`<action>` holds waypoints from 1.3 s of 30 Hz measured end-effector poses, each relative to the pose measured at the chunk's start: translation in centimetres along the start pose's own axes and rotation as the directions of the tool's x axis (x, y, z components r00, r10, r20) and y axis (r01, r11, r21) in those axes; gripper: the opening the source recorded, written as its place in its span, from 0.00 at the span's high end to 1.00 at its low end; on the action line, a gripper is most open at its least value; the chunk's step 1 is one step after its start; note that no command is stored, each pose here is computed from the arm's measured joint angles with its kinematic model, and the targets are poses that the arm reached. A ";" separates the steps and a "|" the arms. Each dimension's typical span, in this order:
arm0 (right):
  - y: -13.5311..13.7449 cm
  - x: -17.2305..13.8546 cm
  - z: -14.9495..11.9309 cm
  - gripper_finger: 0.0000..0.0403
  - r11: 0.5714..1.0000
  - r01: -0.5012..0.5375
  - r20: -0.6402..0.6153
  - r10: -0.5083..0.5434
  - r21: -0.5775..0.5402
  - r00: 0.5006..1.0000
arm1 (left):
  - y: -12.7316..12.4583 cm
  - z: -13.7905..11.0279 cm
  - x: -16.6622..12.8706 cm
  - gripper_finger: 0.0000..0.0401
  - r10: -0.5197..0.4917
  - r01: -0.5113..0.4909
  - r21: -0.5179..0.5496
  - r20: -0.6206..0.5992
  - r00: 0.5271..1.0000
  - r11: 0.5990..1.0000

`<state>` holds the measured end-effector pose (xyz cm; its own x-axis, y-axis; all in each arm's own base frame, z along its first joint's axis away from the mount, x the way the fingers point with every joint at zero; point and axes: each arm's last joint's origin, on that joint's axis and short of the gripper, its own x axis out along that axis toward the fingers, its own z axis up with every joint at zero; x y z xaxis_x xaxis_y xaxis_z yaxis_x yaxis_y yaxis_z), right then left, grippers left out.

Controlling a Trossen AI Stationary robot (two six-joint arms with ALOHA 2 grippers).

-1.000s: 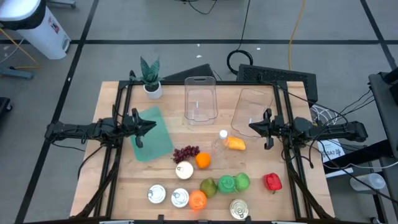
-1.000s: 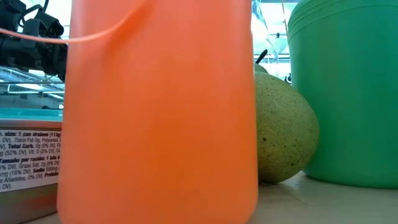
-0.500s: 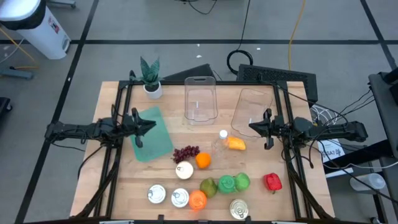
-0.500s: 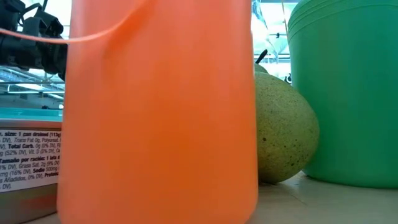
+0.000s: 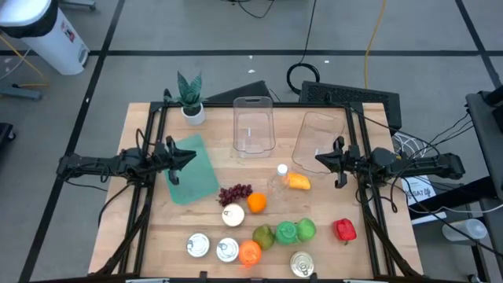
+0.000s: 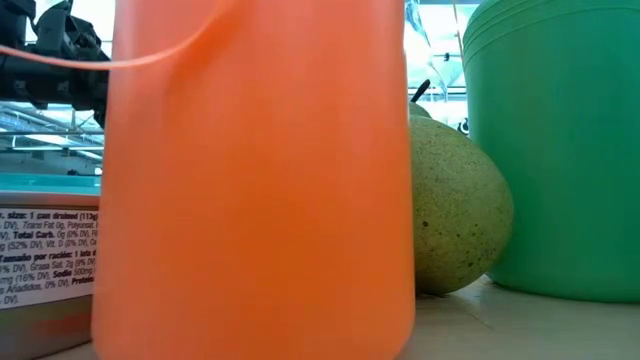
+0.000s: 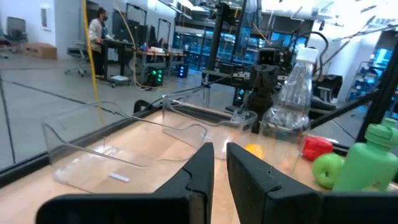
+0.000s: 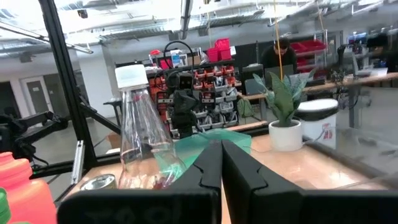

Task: Pick & Place Food Item
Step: Put the transparent bottle into the right transparent bin

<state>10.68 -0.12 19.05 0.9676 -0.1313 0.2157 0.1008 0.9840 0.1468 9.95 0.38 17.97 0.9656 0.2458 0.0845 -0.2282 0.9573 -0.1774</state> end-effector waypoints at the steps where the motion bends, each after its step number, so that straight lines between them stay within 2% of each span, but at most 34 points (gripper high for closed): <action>1: 0.0 0.0 0.3 1.00 1.000 0.016 0.031 -0.016 -0.012 0.999 | 0.0 0.0 0.0 0.87 0.006 -0.006 0.020 0.003 1.000 1.000; 5: 0.0 0.0 1.4 0.98 0.999 0.034 0.145 -0.033 0.000 0.989 | 0.0 0.1 0.0 0.87 0.010 -0.011 0.090 0.007 1.000 0.996; 8: 0.0 0.5 0.8 0.90 0.998 0.051 0.068 -0.048 -0.034 0.996 | 0.0 0.1 0.0 0.87 0.011 -0.012 0.120 0.008 1.000 0.993; 10: 0.0 1.2 1.1 0.83 0.994 0.096 0.009 -0.096 -0.054 0.995 | 0.0 0.1 0.0 0.87 0.012 -0.013 0.147 0.008 1.000 0.989; 12: 0.3 2.1 2.5 0.73 0.991 0.120 0.026 -0.118 -0.065 0.993 | 0.0 0.1 0.0 0.87 0.012 -0.013 0.164 0.008 1.000 0.986; 16: 1.0 4.3 4.7 0.50 0.987 0.117 0.005 -0.117 -0.113 0.993 | 0.0 0.1 0.0 0.87 0.018 -0.019 0.201 0.009 1.000 0.979; 20: 2.1 6.5 7.0 0.29 0.988 0.061 0.016 -0.059 -0.144 0.998 | 0.1 0.1 0.0 0.87 0.021 -0.023 0.227 0.010 1.000 0.974; 24: 3.4 8.3 7.9 0.15 0.975 -0.027 -0.004 0.026 -0.220 1.000 | 0.1 0.0 0.0 0.87 0.025 -0.025 0.224 0.006 1.000 0.974; 28: 4.3 9.6 8.9 0.10 0.970 -0.052 0.019 0.058 -0.239 0.998 | 0.1 -0.1 0.0 0.87 0.026 -0.025 0.200 -0.004 1.000 0.979; 33: 4.7 10.8 7.7 0.09 0.973 -0.109 -0.054 0.100 -0.202 0.994 | 0.1 -0.3 0.0 0.87 0.026 -0.021 0.177 -0.024 0.999 0.984; 39: 5.0 12.0 6.6 0.09 0.979 -0.137 -0.078 0.127 -0.151 0.989 | 0.1 -0.5 0.0 0.87 0.029 -0.021 0.171 -0.043 0.999 0.985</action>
<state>21.27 2.47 28.76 0.9877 0.0041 0.1565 0.0008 0.9995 -0.0316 9.96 0.44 17.50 0.9630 0.2669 0.0374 -0.2667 0.9637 -0.0094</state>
